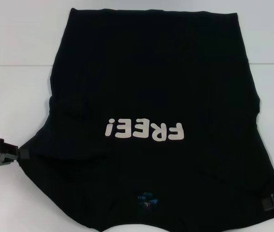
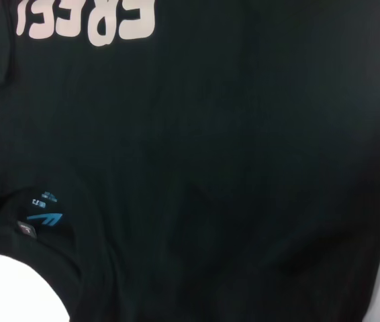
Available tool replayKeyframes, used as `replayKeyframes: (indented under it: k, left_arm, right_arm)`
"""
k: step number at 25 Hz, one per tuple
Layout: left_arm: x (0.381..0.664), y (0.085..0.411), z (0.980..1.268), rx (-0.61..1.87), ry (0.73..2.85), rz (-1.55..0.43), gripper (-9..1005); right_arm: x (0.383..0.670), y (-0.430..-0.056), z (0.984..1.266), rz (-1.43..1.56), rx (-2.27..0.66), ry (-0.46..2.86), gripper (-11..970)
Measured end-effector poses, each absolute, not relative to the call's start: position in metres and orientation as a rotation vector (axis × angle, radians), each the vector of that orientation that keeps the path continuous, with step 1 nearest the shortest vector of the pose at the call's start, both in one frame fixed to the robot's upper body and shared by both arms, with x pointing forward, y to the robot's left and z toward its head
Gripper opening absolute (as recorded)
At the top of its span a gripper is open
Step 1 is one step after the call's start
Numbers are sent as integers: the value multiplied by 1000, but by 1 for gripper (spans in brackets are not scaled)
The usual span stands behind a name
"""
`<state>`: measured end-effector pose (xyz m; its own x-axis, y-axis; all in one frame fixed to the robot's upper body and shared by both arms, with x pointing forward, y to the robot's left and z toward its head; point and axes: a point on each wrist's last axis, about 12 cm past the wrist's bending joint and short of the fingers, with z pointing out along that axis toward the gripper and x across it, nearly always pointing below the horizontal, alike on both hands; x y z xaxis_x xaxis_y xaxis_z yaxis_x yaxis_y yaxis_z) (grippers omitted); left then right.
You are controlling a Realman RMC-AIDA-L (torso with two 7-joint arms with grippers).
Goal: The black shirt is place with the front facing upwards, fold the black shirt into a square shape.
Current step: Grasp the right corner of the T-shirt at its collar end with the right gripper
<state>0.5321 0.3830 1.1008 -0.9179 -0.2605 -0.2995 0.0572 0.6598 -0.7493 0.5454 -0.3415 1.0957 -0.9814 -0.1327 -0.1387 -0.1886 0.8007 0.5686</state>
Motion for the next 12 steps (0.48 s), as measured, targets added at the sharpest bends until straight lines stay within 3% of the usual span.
replayKeyframes:
  k: [12]
  left_arm:
    - [532, 383, 1101, -152, 2489, -1146, 19]
  right_arm:
    - [550, -328, 1096, 952, -310, 2889, 788]
